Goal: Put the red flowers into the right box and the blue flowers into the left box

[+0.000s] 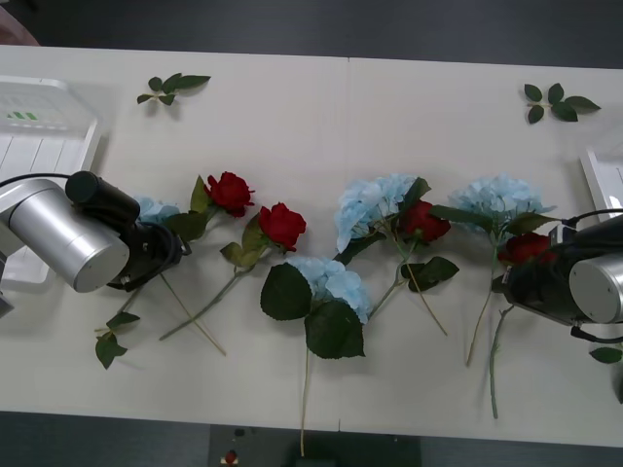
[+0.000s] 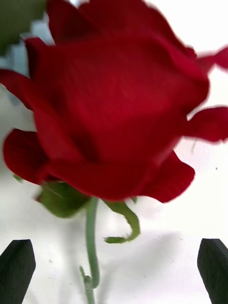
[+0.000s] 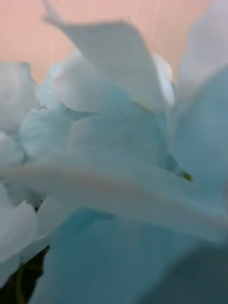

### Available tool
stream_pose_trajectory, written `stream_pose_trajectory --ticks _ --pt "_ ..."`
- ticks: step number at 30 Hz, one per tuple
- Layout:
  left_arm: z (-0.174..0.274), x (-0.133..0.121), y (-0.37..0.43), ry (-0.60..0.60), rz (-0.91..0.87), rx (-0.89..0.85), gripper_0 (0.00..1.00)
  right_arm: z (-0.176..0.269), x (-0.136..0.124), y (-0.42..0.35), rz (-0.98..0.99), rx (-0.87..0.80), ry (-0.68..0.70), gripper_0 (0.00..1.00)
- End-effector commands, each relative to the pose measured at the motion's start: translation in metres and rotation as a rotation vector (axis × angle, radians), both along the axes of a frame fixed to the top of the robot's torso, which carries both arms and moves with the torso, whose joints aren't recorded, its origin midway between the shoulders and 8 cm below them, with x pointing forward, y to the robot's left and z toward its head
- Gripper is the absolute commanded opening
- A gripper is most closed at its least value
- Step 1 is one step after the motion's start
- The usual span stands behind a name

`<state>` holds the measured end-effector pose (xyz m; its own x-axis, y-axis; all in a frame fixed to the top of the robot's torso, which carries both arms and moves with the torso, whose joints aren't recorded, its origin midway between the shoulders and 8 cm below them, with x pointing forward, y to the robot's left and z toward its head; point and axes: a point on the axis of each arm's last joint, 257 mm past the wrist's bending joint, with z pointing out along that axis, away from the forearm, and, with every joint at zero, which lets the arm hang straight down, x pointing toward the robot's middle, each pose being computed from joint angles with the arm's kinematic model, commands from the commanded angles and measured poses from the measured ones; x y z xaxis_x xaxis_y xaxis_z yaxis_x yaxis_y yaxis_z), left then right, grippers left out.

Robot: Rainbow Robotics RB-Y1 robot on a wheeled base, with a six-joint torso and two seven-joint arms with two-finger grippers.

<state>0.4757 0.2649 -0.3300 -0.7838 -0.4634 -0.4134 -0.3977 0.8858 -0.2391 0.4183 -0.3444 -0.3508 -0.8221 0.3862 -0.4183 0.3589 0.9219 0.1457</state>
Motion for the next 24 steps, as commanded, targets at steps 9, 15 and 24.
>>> stream_pose_trajectory --ticks 9,15,24 --pt "0.008 0.006 -0.003 -0.023 -0.002 0.005 0.0 -0.008 -0.006 0.004 0.017 0.007 -0.011 0.76" --pt "0.012 0.01 0.004 -0.036 -0.002 0.023 0.0 -0.013 -0.009 0.005 0.013 0.005 -0.008 0.17" --pt "0.053 0.012 0.026 -0.102 -0.049 0.085 0.0 -0.014 -0.009 0.006 0.005 0.012 -0.012 0.0"
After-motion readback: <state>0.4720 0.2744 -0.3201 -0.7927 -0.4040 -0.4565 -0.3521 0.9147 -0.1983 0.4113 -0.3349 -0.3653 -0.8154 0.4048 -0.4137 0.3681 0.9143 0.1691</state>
